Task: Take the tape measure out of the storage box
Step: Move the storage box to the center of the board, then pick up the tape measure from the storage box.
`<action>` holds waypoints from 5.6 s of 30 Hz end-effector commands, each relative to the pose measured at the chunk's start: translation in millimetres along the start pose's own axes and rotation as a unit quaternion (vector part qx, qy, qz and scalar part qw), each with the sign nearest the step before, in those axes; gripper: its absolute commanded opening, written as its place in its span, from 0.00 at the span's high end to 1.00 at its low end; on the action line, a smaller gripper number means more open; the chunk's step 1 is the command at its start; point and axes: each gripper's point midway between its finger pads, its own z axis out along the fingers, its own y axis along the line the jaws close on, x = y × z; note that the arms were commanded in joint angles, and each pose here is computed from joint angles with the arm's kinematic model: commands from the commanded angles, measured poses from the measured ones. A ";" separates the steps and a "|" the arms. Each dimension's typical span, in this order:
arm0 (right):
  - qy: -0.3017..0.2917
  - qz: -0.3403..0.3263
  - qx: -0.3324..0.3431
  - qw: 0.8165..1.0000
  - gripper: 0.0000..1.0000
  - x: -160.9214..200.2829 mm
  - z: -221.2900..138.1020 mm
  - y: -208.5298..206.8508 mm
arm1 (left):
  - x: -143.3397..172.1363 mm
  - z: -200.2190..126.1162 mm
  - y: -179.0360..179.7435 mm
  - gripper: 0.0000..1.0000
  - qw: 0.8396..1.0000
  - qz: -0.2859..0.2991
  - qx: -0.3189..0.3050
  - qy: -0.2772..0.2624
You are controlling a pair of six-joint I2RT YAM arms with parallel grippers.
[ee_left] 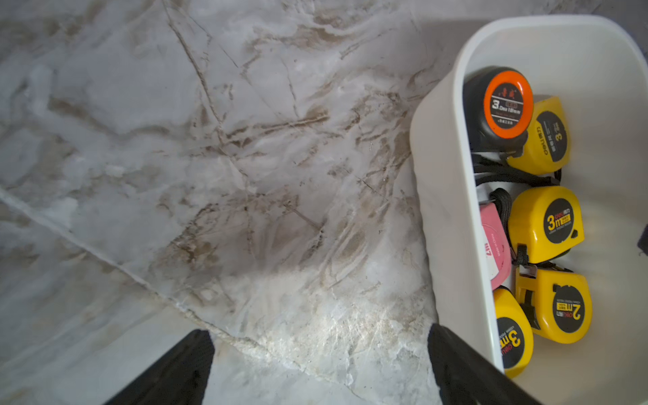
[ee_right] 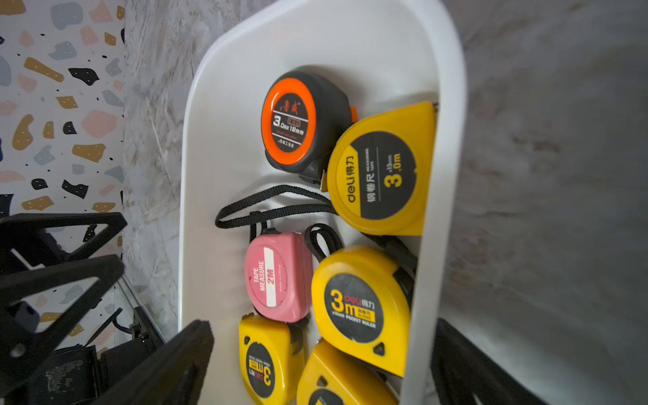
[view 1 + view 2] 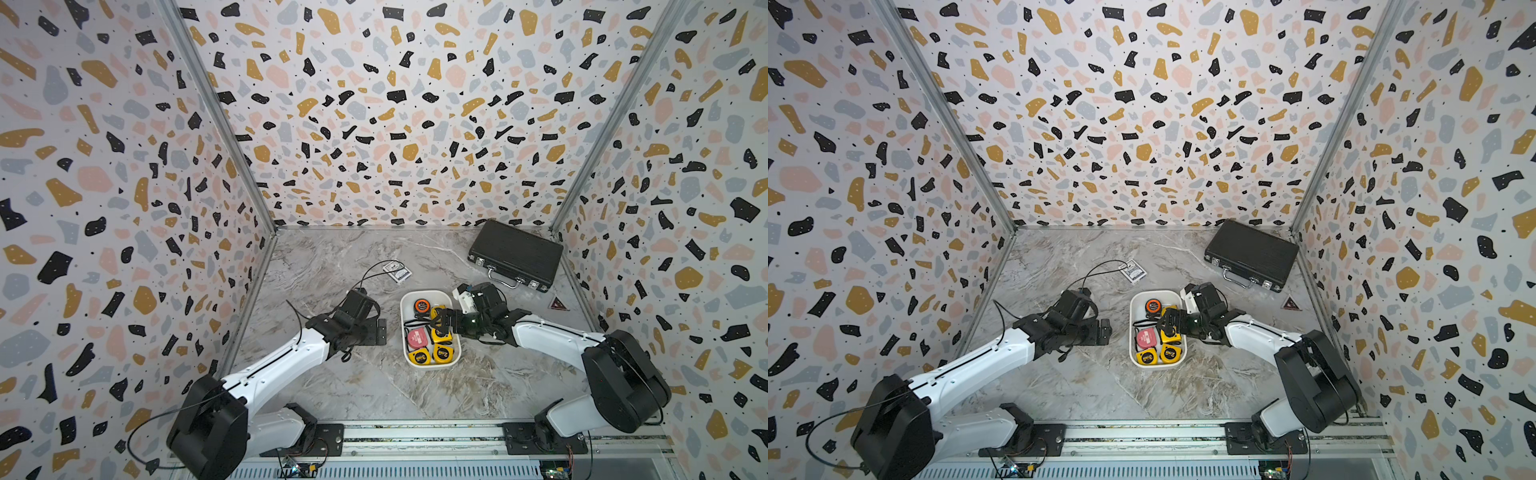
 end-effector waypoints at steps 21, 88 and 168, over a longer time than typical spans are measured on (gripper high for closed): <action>-0.016 -0.022 -0.025 0.999 0.01 -20.5 -21.5 47.2 | -4.0 26.0 -16.7 0.17 0.993 0.062 -0.082 0.066; -0.019 0.000 0.024 1.000 0.01 11.3 -39.7 -0.2 | -4.0 56.0 -15.2 0.35 0.982 -0.057 -0.166 0.077; -0.081 -0.040 -0.036 0.995 0.01 -1.2 -75.0 30.3 | -69.2 -61.9 -87.4 1.00 0.989 -0.141 -0.031 0.012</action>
